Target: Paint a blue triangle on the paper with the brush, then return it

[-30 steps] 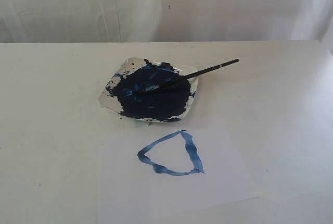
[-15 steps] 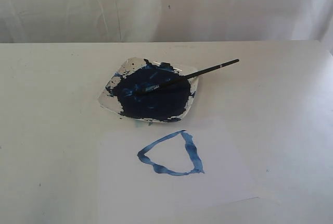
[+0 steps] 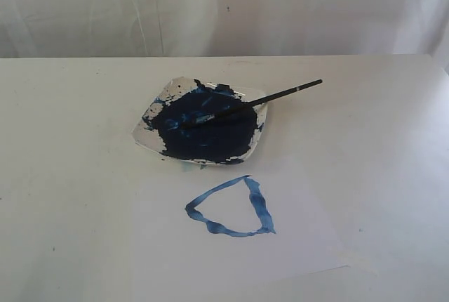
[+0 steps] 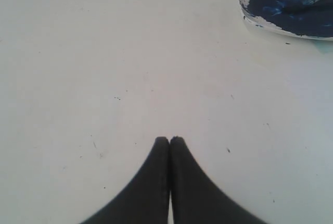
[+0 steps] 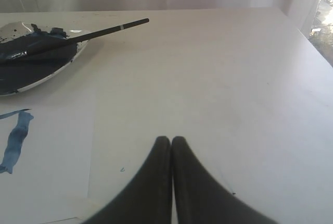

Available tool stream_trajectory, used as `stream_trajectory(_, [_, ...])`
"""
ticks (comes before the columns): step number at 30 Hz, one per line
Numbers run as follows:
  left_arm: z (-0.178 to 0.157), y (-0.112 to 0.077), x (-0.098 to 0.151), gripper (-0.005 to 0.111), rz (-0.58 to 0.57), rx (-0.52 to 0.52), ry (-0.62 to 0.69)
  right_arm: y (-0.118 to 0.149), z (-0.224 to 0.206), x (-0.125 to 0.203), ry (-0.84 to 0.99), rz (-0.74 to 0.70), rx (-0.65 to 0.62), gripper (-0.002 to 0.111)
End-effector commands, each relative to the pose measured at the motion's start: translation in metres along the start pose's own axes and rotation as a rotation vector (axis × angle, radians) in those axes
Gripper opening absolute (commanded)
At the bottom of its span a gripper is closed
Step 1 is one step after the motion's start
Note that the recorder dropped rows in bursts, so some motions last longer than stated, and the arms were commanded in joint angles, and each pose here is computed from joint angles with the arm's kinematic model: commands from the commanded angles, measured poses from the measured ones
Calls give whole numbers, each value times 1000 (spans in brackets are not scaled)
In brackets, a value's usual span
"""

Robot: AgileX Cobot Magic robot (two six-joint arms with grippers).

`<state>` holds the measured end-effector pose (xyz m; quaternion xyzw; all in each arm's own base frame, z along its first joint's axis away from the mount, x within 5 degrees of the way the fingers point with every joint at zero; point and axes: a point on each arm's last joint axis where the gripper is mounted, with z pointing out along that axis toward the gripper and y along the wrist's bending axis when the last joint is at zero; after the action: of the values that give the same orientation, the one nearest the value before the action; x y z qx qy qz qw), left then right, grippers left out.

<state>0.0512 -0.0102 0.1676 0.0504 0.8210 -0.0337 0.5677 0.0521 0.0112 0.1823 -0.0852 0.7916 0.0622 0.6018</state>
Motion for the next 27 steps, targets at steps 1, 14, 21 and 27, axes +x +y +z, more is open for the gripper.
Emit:
stream_trajectory(1, [0,0,2,0,-7,4,7,0,0,1,-8,-5,-2,0])
stream_trajectory(14, [0,3,2,0,-43,-46,8,0,0,1,-8,-5,-2,0])
stream_trajectory(21, [0,11,3,0,-119,-138,11,0,0,1,-8,-5,-2,0])
stream_trajectory(27, [0,12,2,0,-101,-138,3,0,0,1,-8,-5,-2,0])
